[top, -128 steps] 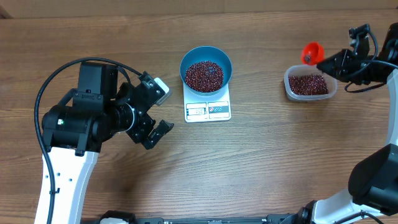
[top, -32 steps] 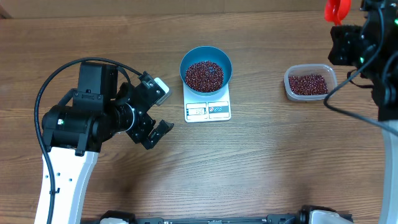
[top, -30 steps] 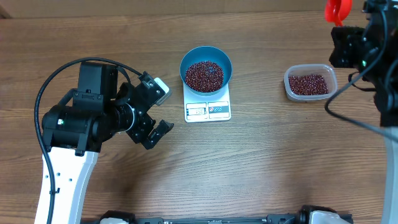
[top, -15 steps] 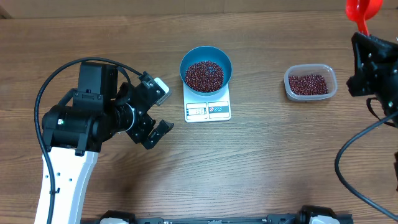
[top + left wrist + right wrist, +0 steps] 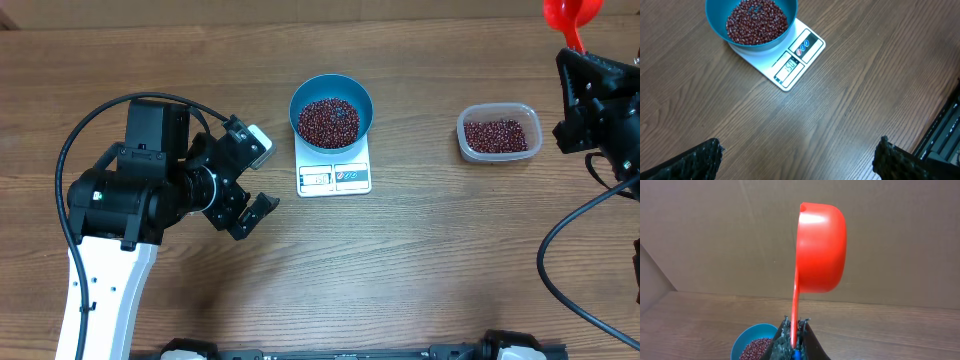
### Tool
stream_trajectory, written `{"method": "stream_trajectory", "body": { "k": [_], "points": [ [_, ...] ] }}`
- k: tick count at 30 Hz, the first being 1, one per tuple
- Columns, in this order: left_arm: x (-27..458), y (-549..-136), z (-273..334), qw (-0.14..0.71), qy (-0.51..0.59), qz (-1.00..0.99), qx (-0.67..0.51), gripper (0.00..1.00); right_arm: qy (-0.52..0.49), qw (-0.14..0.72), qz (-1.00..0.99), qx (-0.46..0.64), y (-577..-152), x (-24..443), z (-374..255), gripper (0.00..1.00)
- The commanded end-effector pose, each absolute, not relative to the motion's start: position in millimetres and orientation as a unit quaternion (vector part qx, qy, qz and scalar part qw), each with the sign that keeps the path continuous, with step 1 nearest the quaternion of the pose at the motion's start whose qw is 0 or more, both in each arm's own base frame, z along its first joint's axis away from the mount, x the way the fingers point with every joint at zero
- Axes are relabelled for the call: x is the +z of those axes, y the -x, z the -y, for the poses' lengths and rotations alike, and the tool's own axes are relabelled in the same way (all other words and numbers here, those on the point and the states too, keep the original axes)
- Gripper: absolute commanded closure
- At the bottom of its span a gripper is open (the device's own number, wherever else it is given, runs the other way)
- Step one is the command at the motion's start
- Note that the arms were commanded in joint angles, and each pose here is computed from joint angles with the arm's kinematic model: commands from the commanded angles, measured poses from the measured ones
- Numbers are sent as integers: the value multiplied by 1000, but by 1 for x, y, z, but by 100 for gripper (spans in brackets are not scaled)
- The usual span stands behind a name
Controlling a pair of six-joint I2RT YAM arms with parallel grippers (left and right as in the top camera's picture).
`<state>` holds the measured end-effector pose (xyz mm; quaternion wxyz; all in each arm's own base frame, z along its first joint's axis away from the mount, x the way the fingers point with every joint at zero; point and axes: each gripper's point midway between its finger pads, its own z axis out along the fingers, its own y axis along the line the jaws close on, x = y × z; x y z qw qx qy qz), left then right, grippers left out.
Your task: Scoop item into bowl and weigh 150g on scale
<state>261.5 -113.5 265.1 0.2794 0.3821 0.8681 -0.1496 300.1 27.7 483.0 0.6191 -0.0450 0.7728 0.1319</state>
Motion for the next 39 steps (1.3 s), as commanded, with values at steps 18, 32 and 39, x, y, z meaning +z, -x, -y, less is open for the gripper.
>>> {"method": "stream_trajectory", "body": {
  "k": [18, 32, 39],
  "points": [
    [270, -263, 115, 288, -392, -861, -151, 0, 90, 590, -777, 201, -323, 473, -51, 96],
    [270, -263, 115, 288, -392, -861, -151, 0, 95, 587, -776, 209, -321, 473, -54, 96],
    [270, -263, 115, 288, -392, -861, -151, 0, 94, 585, -778, 209, -321, 472, -54, 96]
  ]
}}
